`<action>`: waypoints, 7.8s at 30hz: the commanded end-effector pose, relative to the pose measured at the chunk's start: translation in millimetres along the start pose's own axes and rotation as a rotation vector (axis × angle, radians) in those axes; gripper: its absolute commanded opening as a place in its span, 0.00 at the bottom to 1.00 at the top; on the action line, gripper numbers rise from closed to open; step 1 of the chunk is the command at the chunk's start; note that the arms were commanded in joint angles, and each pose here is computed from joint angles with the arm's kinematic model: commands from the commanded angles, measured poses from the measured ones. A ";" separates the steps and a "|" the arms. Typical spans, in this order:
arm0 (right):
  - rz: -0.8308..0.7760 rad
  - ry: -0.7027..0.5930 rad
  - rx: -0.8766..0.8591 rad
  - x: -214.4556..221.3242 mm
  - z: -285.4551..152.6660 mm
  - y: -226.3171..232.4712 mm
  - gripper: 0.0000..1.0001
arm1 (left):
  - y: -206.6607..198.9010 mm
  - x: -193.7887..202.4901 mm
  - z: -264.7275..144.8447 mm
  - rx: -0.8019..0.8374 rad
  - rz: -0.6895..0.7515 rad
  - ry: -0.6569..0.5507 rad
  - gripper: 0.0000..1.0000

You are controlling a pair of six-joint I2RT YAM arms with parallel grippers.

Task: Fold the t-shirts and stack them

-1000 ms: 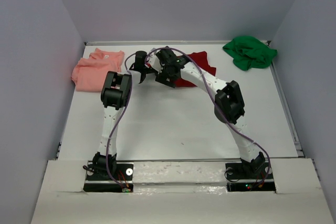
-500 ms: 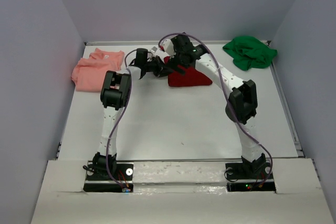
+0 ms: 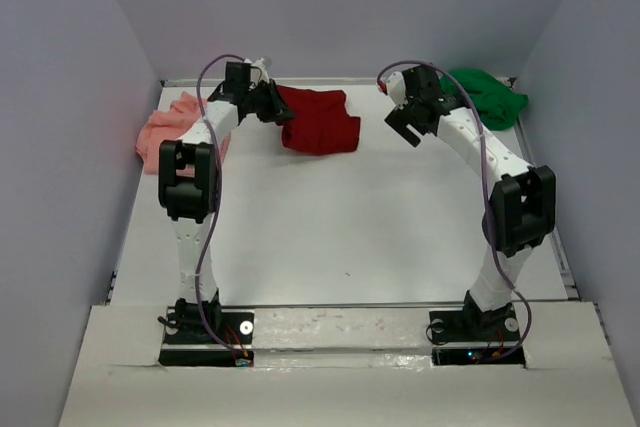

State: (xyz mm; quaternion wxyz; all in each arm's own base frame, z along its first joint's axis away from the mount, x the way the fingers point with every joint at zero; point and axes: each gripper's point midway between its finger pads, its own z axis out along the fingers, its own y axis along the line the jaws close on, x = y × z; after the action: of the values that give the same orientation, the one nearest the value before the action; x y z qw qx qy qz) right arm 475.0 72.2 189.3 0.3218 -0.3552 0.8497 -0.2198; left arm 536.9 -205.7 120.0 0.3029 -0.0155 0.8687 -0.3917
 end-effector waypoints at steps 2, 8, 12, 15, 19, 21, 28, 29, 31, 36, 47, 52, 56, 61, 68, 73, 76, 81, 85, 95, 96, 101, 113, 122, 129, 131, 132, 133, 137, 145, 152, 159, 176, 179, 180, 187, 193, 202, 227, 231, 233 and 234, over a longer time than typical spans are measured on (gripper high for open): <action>0.076 -0.101 0.083 0.0 -31.2 -34.8 1.00 | 10.6 -27.0 -52.7 -0.142 0.198 -0.001 0.00; 0.122 -0.105 0.118 31.5 -60.8 -50.6 1.00 | 80.9 9.7 -74.0 -0.247 0.101 0.109 0.00; 0.129 -0.079 0.145 50.9 -68.8 -59.9 1.00 | 83.2 13.8 -89.3 -0.273 0.111 0.118 0.00; 0.134 -0.070 0.124 55.7 -66.9 -52.3 1.00 | 76.6 11.1 -97.1 -0.277 0.127 0.111 0.00; 0.154 -0.063 0.086 57.1 -62.0 -42.6 1.00 | 76.8 13.7 -102.0 -0.291 0.142 0.125 0.00; 0.155 -0.061 0.067 56.4 -60.8 -39.4 1.00 | 81.4 20.6 -101.7 -0.301 0.131 0.147 0.00; 0.151 -0.052 0.062 54.9 -64.0 -42.4 1.00 | 124.6 66.3 -98.4 -0.397 0.113 0.329 0.00; 0.149 -0.051 0.064 55.2 -65.8 -43.2 1.00 | 129.4 75.0 -98.5 -0.400 0.113 0.354 0.00; 0.145 -0.054 0.072 55.3 -69.9 -46.0 1.00 | 133.2 84.3 -100.3 -0.406 0.110 0.385 0.00; 0.131 -0.046 0.089 56.5 -73.5 -51.1 1.00 | 149.9 106.8 -108.8 -0.406 0.066 0.469 0.00; 0.137 -0.034 0.063 57.5 -71.7 -46.0 1.00 | 183.6 120.1 -131.0 -0.547 0.117 0.576 0.00; 0.139 -0.036 0.060 58.2 -73.8 -45.4 1.00 | 202.4 112.0 -143.6 -0.653 0.148 0.576 0.00; 0.140 -0.040 0.040 59.6 -73.2 -39.8 1.00 | 216.1 96.8 -150.0 -0.735 0.199 0.541 0.00; 0.142 -0.032 0.028 62.4 -70.9 -35.2 1.00 | 222.8 84.8 -143.6 -0.752 0.248 0.542 0.00; 0.137 -0.025 0.027 61.8 -70.0 -36.2 1.00 | 239.4 59.6 -151.7 -0.912 0.364 0.579 0.00; 0.143 -0.024 0.015 59.6 -67.1 -34.4 1.00 | 235.8 51.6 -151.0 -0.972 0.447 0.593 0.00; 0.147 -0.025 0.006 58.9 -66.0 -32.7 1.00 | 224.1 48.4 -147.4 -0.993 0.508 0.596 0.00; 0.148 -0.023 0.001 59.0 -64.9 -31.4 1.00 | 203.7 50.4 -142.2 -1.018 0.595 0.607 0.00; 0.146 -0.022 -0.002 60.1 -65.1 -30.3 1.00 | 186.8 45.6 -138.5 -1.047 0.654 0.594 0.00; 0.139 -0.025 0.004 60.0 -67.3 -32.3 1.00 | 150.9 28.8 -139.2 -1.177 0.830 0.568 0.00; 0.140 -0.024 0.004 60.0 -67.3 -32.2 1.00 | 149.4 28.1 -141.3 -1.191 0.841 0.569 0.00; 0.136 -0.023 0.001 60.6 -66.8 -31.3 1.00 | 145.6 18.7 -153.4 -1.273 0.886 0.561 0.00; 0.135 -0.026 -0.008 61.8 -66.2 -28.0 1.00 | 149.3 -3.4 -188.3 -1.429 0.936 0.525 0.00; 0.141 -0.024 -0.025 60.7 -61.3 -23.9 1.00 | 141.9 -23.1 -202.5 -1.487 0.958 0.486 0.00; 0.146 -0.012 -0.045 62.7 -55.2 -17.3 1.00 | 137.4 -35.5 -215.0 -1.506 0.950 0.454 0.00; 0.147 -0.008 -0.054 62.8 -52.4 -14.9 1.00 | 136.7 -40.9 -221.9 -1.520 0.944 0.439 0.00; 0.146 -0.005 -0.056 63.2 -51.9 -14.4 1.00 | 136.5 -42.7 -224.1 -1.525 0.943 0.434 0.00; 0.146 -0.002 -0.056 63.6 -51.0 -13.9 0.99 | 137.5 -44.4 -227.6 -1.534 0.941 0.433 0.00; 0.152 -0.008 -0.068 62.5 -50.6 -11.3 0.99 | 135.1 -61.7 -242.9 -1.557 0.918 0.379 0.00; 0.154 -0.011 -0.091 64.3 -50.4 -4.9 0.99 | 127.3 -88.3 -249.4 -1.529 0.897 0.288 0.00; 0.155 0.003 -0.113 69.6 -47.1 3.6 0.99 | 121.2 -103.8 -242.9 -1.503 0.896 0.251 0.00; 0.150 0.034 -0.133 78.1 -39.3 13.6 0.99 | 112.2 -117.0 -246.3 -1.510 0.896 0.216 0.00; 0.154 0.052 -0.154 79.5 -33.2 19.5 0.99 | 127.7 -116.2 -263.5 -1.504 0.839 0.193 0.00; 0.152 0.059 -0.159 81.2 -32.4 21.2 0.99 | 133.2 -117.3 -267.7 -1.487 0.801 0.181 0.00; 0.153 0.060 -0.160 81.3 -31.9 21.6 0.99 | 134.3 -117.4 -268.0 -1.484 0.796 0.179 0.00; 0.152 0.064 -0.164 81.2 -29.8 22.6 0.99 | 130.1 -120.9 -273.1 -1.460 0.776 0.151 0.00; 0.154 0.071 -0.170 80.2 -28.2 23.1 0.99 | 125.4 -125.7 -279.2 -1.461 0.773 0.130 0.00; 0.157 0.076 -0.180 80.7 -26.9 25.6 0.99 | 112.7 -136.5 -290.7 -1.471 0.778 0.099 0.00; 0.156 0.098 -0.202 84.5 -19.5 33.5 0.99 | 100.0 -143.9 -307.8 -1.468 0.756 0.053 0.00; 0.159 0.092 -0.202 83.4 -20.5 32.9 0.99 | 101.0 -143.6 -306.9 -1.463 0.751 0.052 0.00; 0.158 0.091 -0.201 83.1 -20.4 32.6 0.99 | 100.7 -144.1 -308.9 -1.464 0.744 0.046 0.00; 0.159 0.093 -0.201 83.5 -20.5 32.7 0.99 | 100.1 -144.1 -308.5 -1.459 0.743 0.043 0.00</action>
State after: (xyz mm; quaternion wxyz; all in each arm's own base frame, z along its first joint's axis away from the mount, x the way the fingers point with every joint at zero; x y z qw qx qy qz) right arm 394.0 29.9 140.2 0.2422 -0.3139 0.9090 -0.1286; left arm 520.7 100.2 214.8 0.2559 0.1179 0.8801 0.3822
